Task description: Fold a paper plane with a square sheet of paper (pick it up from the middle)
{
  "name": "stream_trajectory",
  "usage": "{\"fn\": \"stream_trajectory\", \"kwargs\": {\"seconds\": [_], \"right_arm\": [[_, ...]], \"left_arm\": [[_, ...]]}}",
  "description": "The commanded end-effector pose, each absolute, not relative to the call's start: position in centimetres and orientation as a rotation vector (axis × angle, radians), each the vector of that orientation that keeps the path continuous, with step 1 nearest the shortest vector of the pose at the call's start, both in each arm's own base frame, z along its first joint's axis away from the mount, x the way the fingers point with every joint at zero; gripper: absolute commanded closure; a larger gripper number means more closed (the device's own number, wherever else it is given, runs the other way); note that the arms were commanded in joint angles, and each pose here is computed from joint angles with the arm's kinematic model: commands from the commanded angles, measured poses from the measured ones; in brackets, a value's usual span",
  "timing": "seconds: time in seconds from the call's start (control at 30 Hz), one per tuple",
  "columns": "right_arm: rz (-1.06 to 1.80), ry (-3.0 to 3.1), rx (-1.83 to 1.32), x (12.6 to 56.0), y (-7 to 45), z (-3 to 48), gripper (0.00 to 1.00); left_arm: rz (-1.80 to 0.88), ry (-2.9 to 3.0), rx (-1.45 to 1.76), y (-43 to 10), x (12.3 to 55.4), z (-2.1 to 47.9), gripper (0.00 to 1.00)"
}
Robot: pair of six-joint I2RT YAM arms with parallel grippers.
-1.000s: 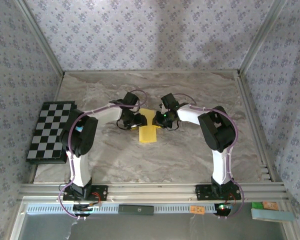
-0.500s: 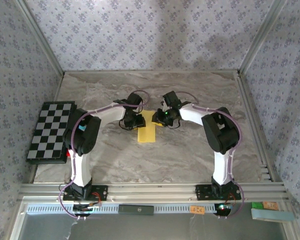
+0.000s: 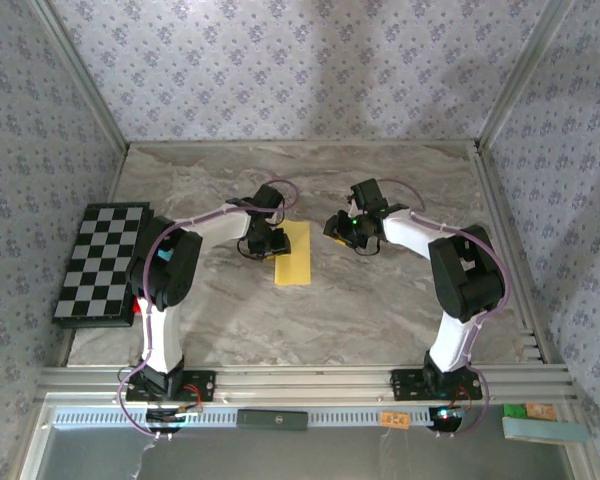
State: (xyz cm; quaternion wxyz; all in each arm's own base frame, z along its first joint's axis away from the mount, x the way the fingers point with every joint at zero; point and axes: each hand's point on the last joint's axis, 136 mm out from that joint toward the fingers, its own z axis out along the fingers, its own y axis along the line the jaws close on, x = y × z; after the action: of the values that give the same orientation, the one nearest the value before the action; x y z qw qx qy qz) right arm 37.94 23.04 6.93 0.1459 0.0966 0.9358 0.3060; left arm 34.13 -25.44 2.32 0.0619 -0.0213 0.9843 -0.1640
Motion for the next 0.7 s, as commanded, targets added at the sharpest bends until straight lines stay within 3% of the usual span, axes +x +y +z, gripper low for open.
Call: {"fn": "stream_trajectory", "kwargs": {"seconds": [0.0, 0.67], "right_arm": [[0.852, 2.701, 0.267, 37.7, 22.7, 7.0, 0.64], [0.903, 2.737, 0.204, 37.1, 24.8, 6.1, 0.67]], "left_arm": [[-0.431, 3.052, -0.023, -24.7, 33.2, -0.7, 0.63], [-0.395, 3.088, -0.022, -24.6, 32.8, -1.9, 0.62]]}}
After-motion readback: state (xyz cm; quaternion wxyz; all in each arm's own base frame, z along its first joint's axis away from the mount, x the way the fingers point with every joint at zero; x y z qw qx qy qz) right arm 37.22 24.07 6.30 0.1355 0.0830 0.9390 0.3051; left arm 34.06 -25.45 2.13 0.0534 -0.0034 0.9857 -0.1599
